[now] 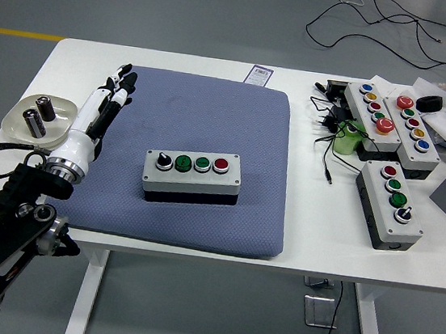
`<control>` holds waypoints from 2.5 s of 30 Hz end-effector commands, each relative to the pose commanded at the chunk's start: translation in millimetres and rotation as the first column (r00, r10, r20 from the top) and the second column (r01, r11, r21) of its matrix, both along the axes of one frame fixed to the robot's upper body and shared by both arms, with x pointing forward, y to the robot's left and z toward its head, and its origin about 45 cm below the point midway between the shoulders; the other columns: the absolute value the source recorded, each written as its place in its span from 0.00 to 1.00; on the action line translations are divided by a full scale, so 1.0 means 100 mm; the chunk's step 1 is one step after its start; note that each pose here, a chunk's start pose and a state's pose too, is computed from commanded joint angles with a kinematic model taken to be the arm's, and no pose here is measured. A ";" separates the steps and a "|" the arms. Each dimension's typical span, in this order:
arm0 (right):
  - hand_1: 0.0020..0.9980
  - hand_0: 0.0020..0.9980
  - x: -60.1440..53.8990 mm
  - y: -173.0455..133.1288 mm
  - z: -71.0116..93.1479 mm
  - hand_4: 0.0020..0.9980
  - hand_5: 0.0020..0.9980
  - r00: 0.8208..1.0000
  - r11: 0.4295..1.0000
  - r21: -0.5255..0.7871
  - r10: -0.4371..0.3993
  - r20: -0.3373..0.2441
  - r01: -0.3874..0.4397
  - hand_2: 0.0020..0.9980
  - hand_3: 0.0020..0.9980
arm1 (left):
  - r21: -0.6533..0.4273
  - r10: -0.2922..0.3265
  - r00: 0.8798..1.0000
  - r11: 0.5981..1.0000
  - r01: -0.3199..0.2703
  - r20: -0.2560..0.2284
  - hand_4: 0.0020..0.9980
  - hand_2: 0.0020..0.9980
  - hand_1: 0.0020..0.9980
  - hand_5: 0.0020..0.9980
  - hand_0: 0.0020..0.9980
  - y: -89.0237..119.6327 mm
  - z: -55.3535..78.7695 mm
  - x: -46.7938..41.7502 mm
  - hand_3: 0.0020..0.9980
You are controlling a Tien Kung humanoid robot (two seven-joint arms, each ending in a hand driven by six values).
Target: Pick up the button,place it on the desk,press the button,press the button
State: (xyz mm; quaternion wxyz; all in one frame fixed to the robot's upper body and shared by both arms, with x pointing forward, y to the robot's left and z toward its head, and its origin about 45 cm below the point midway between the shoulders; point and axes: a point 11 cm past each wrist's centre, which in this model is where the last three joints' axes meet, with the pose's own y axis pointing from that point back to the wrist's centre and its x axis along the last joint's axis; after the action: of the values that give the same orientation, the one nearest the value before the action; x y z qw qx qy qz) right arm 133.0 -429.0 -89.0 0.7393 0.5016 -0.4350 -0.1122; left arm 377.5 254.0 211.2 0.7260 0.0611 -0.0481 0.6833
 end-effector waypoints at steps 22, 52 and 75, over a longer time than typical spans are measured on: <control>0.66 0.67 0.17 0.07 0.03 0.31 0.17 0.999 0.999 0.001 0.046 0.016 -0.046 0.68 0.62 | -0.050 0.047 0.999 0.998 -0.048 -0.010 0.73 0.84 0.82 1.00 0.78 0.21 -0.06 -0.166 0.89; 0.66 0.67 0.14 0.08 0.01 0.31 0.17 0.999 0.999 0.008 0.039 0.015 -0.040 0.68 0.62 | -0.016 0.038 0.997 0.999 -0.039 -0.061 0.74 0.84 0.81 1.00 0.77 0.21 -0.18 -0.211 0.88; 0.66 0.67 0.19 0.10 0.02 0.31 0.17 0.999 0.999 0.012 0.033 0.029 -0.034 0.68 0.62 | 0.012 0.016 0.995 1.000 -0.015 -0.100 0.74 0.84 0.81 1.00 0.76 0.19 -0.26 -0.220 0.88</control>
State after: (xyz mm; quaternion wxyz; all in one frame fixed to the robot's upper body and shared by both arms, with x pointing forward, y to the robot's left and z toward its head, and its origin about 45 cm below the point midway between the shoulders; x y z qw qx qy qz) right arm 151.9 -418.6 -86.9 0.7315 0.5150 -0.4366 -0.0952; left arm 355.4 272.8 185.0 0.7218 0.0994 -0.0150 0.6847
